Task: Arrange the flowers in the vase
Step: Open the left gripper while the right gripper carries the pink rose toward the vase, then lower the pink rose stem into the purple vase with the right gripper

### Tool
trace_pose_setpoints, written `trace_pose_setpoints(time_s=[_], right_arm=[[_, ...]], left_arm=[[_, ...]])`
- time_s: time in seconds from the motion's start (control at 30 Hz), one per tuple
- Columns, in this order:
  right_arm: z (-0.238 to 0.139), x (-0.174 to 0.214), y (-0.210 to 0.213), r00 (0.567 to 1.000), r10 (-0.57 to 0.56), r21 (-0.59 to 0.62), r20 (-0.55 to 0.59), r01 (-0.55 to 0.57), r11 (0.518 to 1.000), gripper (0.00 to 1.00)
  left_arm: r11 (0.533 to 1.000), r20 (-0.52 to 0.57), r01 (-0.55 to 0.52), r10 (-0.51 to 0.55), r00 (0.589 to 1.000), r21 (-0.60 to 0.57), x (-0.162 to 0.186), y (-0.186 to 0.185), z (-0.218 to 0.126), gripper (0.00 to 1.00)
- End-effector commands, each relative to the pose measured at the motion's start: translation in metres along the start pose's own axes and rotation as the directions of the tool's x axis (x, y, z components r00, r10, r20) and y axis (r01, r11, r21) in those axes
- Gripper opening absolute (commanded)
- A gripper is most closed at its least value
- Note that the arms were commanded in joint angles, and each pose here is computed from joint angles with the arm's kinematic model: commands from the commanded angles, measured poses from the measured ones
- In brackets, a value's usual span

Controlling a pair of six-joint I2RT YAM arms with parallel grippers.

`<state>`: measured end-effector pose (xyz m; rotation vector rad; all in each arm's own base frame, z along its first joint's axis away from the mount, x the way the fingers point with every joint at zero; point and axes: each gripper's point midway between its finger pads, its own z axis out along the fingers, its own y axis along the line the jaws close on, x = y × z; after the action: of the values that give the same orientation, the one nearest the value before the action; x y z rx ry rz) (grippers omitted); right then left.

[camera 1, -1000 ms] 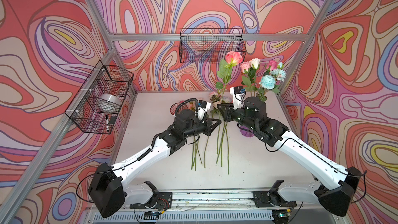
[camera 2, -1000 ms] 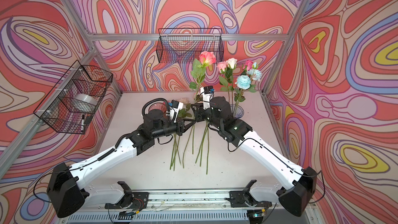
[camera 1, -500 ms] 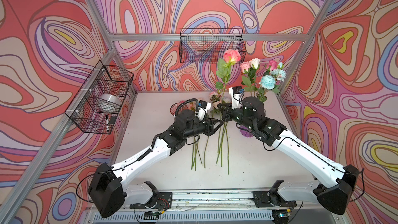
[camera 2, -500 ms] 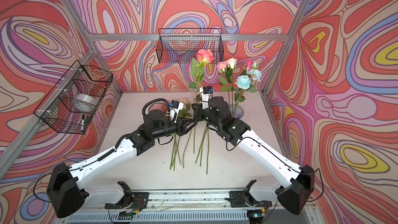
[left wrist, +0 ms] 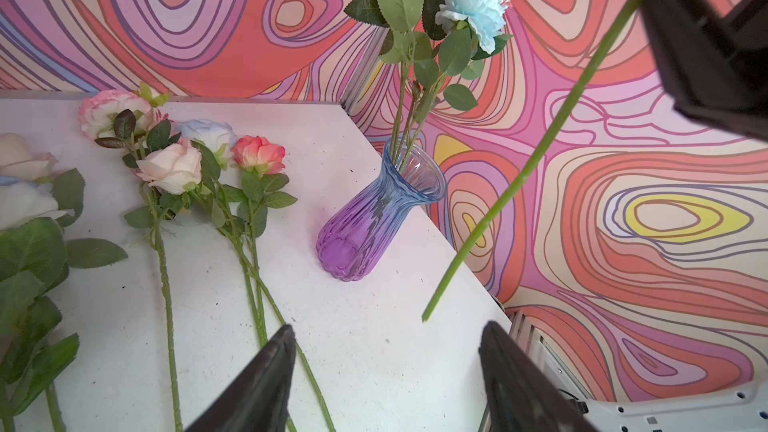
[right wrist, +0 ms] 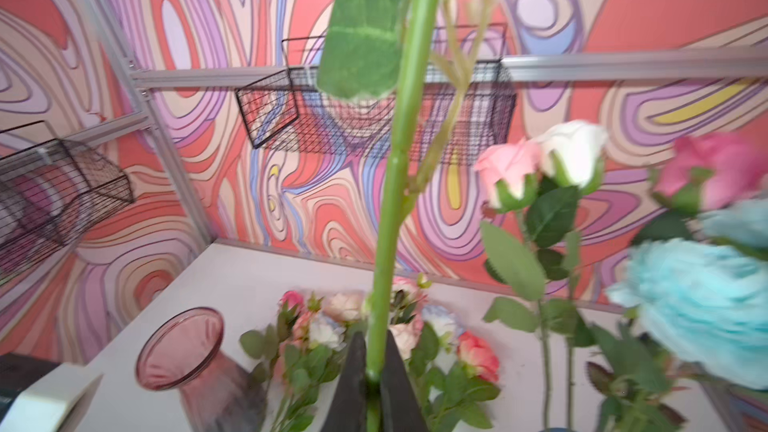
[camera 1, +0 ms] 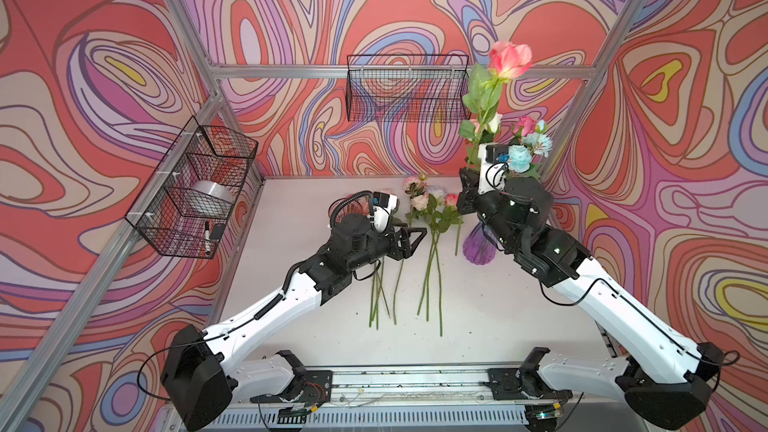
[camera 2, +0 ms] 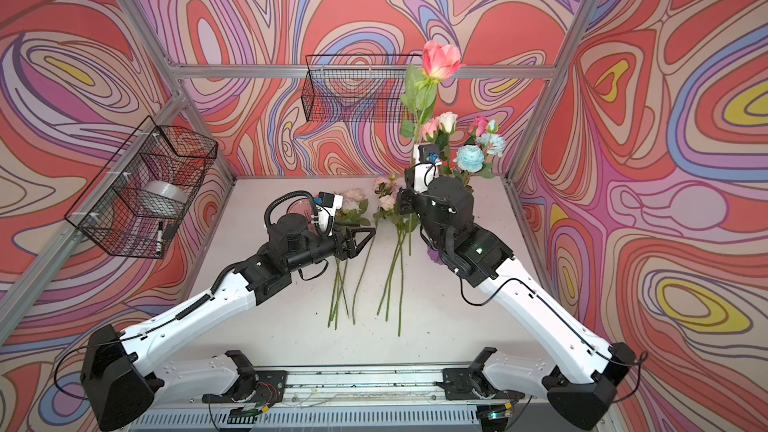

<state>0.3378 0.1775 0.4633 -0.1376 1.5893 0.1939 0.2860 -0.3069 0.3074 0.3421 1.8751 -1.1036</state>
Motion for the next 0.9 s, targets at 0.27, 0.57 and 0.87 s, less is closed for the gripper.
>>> trace_pose_setpoints(time_s=[0.27, 0.57, 0.87], right_arm=[[0.007, -0.050, -0.070, 0.950, -0.251, 0.420, 0.186, 0.154, 0.895, 0.02], [0.029, -0.025, -0.120, 0.980, -0.112, 0.443, 0.167, 0.027, 0.896, 0.02], [0.043, 0.023, -0.116, 0.996, -0.032, 0.403, 0.089, -0.007, 0.915, 0.02]], left_arm=[[1.000, 0.012, -0.009, 0.009, 1.000, -0.005, 0.000, 0.000, -0.003, 0.70], [1.000, 0.009, -0.008, 0.008, 1.000, 0.004, 0.001, -0.001, -0.002, 0.70], [1.000, 0.001, -0.006, 0.006, 1.000, -0.006, 0.004, 0.002, 0.001, 0.70]])
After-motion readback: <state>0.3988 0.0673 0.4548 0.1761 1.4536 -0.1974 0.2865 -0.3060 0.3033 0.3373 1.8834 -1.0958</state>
